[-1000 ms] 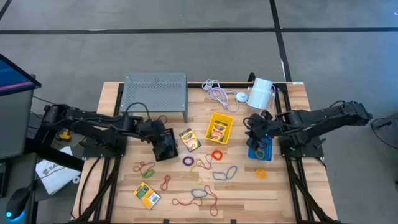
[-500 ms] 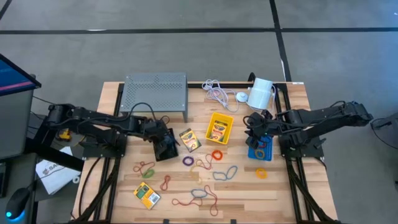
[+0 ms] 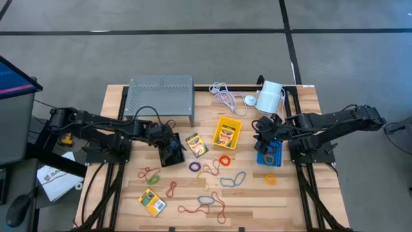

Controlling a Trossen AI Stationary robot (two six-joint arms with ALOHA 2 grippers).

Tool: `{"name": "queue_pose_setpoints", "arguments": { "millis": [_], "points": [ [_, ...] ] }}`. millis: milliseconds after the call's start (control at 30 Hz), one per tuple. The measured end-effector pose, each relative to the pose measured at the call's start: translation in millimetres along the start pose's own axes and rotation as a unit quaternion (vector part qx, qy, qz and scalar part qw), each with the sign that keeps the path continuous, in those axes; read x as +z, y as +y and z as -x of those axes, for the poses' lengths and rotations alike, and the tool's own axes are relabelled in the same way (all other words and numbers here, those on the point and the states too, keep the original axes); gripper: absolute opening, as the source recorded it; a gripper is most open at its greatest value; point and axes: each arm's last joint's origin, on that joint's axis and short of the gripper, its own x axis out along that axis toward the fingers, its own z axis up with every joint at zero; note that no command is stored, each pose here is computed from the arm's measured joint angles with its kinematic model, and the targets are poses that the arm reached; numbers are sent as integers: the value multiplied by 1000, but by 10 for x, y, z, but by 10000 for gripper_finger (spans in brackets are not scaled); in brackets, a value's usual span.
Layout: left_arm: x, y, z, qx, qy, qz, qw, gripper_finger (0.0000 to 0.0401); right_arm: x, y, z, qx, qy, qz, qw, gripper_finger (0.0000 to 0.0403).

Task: Pick & Place Office Desk Supplies
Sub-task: Put the blue rubber band into the black bin, then put the red rubber band into the black bin

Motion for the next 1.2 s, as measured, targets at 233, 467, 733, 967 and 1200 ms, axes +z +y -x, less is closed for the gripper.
{"name": "queue_pose_setpoints", "arguments": {
  "millis": [233,467,733,967,1200],
  "points": [
    [1,0,1,0,0,0,1000,2,0,0,0,0,0,0,1000,107],
    [-3,-5,2,-6,3,-16,1000,61,0,0,0,0,0,0,1000,107],
    [4,-13,3,-13,1,-14,1000,186,-1,-1,0,0,0,4,1000,107],
    [96,-50,61,-23,-17,1,1000,231,-1,0,-1,0,0,6,1000,107],
    [213,-127,245,-93,-12,-14,995,216,-1,0,-1,0,0,5,1000,107]
  ]
}}
